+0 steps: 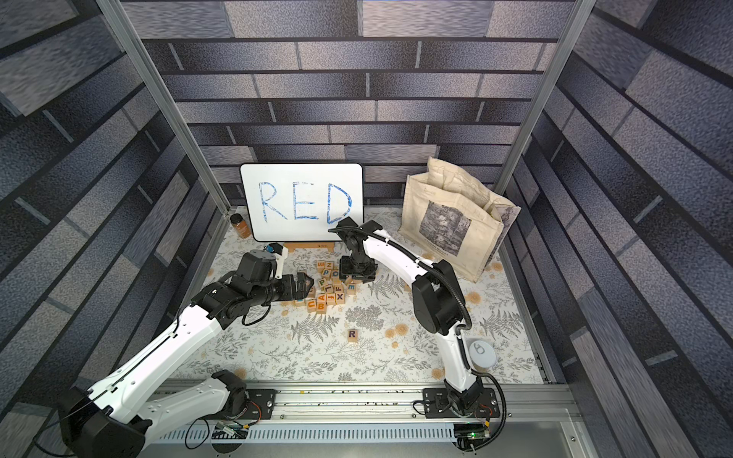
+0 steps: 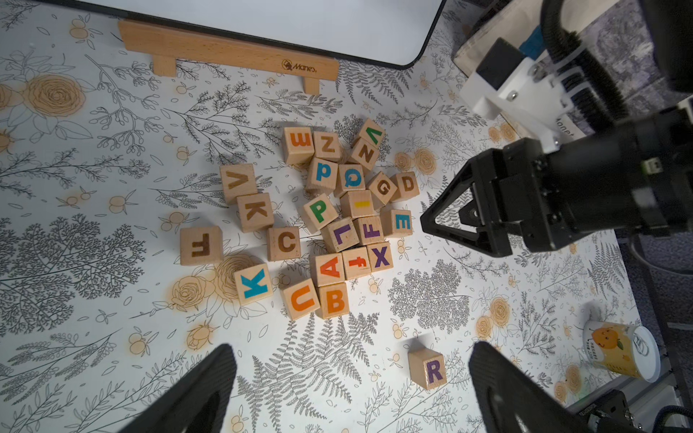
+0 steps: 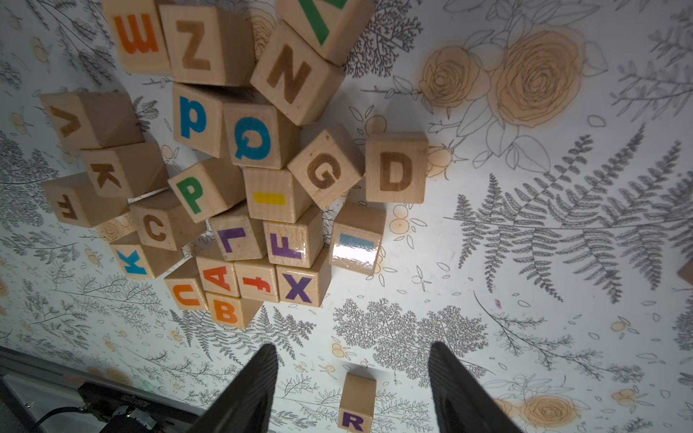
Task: Assemble the uppercase word "red" with letter blocks
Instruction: Pick up the letter block from the center of the board, then place the letter block at the center of the board, then pick up the letter block from the center of the board.
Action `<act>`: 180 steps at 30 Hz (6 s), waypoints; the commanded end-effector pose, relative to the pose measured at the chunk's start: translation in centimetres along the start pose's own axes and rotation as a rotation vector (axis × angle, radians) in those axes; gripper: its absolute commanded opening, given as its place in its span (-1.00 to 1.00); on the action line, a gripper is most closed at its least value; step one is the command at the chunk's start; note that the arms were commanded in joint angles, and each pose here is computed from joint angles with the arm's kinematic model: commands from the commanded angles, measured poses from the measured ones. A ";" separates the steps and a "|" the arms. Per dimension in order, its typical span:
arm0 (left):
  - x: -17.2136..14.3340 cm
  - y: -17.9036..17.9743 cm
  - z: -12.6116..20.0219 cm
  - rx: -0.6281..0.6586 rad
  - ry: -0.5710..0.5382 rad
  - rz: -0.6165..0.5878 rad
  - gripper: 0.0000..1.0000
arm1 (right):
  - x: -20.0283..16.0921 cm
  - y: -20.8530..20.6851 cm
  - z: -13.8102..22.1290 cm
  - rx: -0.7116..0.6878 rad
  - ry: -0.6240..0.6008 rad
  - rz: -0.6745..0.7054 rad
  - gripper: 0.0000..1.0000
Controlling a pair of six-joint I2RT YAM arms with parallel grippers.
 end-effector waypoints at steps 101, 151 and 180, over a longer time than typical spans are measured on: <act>-9.5 -3.4 1.5 -0.246 0.313 -0.080 1.00 | -15.6 -3.3 -3.1 -0.040 0.034 0.737 -0.54; -10.2 -3.3 1.5 -0.225 0.265 -0.129 1.00 | -15.0 -1.9 2.9 -0.114 -0.031 0.071 1.00; -10.3 -4.0 0.1 -0.252 0.289 -0.165 1.00 | -18.2 -4.5 -1.2 -0.015 -0.066 -0.735 0.99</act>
Point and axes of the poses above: each gripper's point midway between its finger pads, its own z axis back along the fingers, its own y axis along the line the jaws close on, x = y × z, the point moved 4 cm from there along z, back along the fingers, and after that the axes turned 9 degrees about z, right-handed, at the moved point
